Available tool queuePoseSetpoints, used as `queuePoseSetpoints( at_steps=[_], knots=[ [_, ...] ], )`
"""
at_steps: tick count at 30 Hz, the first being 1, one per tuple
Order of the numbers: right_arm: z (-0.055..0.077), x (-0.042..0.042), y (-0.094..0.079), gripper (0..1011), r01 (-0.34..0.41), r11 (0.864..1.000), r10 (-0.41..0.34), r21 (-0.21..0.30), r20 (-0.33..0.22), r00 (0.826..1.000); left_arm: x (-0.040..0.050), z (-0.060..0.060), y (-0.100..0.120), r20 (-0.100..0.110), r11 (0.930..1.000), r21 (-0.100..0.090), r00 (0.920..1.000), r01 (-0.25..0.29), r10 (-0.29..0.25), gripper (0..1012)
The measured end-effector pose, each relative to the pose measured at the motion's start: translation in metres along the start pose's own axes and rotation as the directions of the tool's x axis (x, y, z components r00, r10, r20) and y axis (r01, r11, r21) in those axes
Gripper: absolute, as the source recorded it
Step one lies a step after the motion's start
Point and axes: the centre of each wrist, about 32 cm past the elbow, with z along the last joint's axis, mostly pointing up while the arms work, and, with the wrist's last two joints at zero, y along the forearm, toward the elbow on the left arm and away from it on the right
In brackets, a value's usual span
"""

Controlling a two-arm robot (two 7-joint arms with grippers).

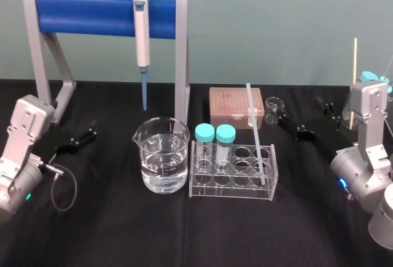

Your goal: Pick up the stirring rod with one hand, then place it down.

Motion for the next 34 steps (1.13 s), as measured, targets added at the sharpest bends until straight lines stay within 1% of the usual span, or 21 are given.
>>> queuePoseSetpoints(
  at_steps=[34],
  knots=[
    [0.0020,-0.0002,0.0001,1000,-0.005,1.000,0.005,0.015,-0.001,1.000,0.0000,0.0000,0.0000,0.000,1.0000,0.000,1.0000,0.000,0.000,1000]
  ],
)
